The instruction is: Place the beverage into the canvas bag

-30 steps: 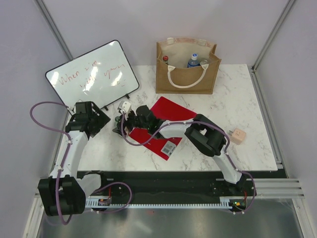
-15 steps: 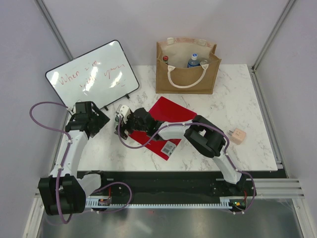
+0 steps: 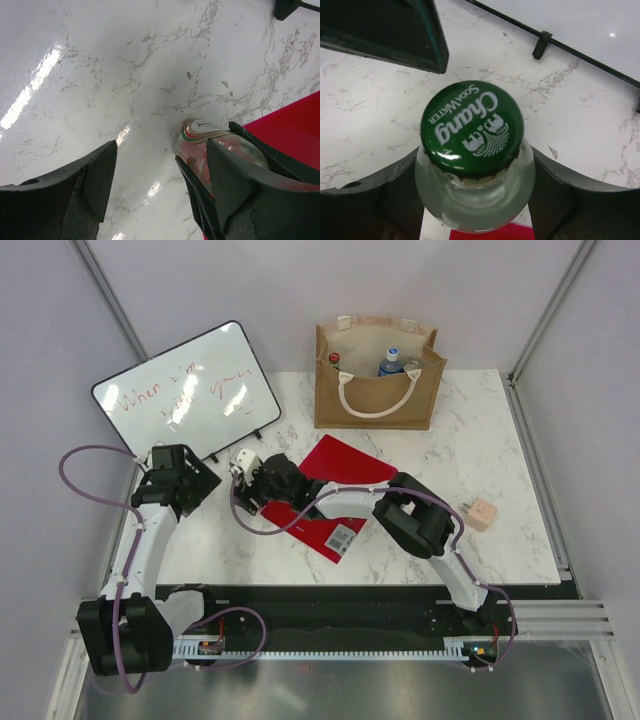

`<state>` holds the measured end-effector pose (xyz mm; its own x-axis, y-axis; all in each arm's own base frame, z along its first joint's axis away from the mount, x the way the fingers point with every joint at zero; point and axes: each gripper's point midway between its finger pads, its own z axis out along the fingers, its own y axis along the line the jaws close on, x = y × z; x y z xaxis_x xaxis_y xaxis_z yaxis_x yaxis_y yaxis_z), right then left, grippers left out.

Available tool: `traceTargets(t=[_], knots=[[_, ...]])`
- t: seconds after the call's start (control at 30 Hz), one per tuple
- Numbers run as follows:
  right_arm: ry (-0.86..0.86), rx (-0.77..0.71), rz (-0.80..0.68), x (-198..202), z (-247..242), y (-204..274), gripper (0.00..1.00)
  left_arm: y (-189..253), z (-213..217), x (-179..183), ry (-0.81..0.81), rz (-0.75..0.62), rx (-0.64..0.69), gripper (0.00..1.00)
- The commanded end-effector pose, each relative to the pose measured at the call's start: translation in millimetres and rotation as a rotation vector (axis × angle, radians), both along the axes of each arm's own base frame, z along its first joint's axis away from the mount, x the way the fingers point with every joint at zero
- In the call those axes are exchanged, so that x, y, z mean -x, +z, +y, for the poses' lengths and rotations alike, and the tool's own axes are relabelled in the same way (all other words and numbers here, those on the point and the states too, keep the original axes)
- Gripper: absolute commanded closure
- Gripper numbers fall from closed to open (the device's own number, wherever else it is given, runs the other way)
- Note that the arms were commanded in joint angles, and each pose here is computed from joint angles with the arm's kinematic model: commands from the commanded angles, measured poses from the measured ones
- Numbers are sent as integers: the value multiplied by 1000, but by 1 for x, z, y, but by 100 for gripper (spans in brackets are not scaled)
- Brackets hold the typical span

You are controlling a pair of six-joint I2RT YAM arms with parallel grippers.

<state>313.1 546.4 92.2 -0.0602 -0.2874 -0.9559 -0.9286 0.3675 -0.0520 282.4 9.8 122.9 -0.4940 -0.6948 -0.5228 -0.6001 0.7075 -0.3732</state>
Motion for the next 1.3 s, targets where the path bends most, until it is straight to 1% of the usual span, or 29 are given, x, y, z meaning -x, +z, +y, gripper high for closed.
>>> traceTargets(t=[0.0,0.13,0.27,0.3,0.33,0.4,0.43,0.5,0.6,0.63,0.77,0.83,0.9,0.93,1.0,1.03,1.27], knots=[[-82,-206,-190,-30,3,157,100,23,3,-11,22,-86,-4,21],[-189,-218,-196,-54,-16,213,100,23,-3,-13,-21,-100,8,21],[-300,-303,-221,-78,-55,279,100,25,-9,-15,-74,-122,15,20],[-321,-309,-229,-84,-62,288,100,25,-16,-15,-113,-123,37,19],[-366,-316,-246,-94,-76,308,100,25,-18,-15,-136,-125,36,18],[-418,-308,-276,-108,-91,324,100,28,-29,-16,-201,-137,63,18],[-468,-319,-298,-120,-109,344,100,31,-32,-18,-242,-160,56,18],[-507,-335,-333,-133,-127,363,100,34,-43,-17,-299,-180,84,18],[-601,-371,-377,-156,-170,399,100,41,-59,-18,-383,-224,124,17],[-646,-371,-386,-171,-190,403,100,43,-62,-17,-406,-234,129,17],[-714,-393,-424,-198,-234,421,100,51,-80,-17,-502,-285,174,18],[-754,-406,-445,-210,-258,430,100,50,-82,-16,-510,-289,178,18],[-779,-404,-447,-222,-270,426,100,51,-82,-15,-512,-293,177,18],[-809,-403,-449,-232,-286,424,100,51,-82,-15,-509,-293,176,18],[-833,-389,-438,-246,-296,412,100,52,-83,-15,-516,-298,176,18],[-859,-385,-432,-255,-310,407,100,51,-83,-14,-518,-294,177,18],[-889,-345,-389,-295,-339,366,100,52,-85,-14,-526,-296,180,18]])
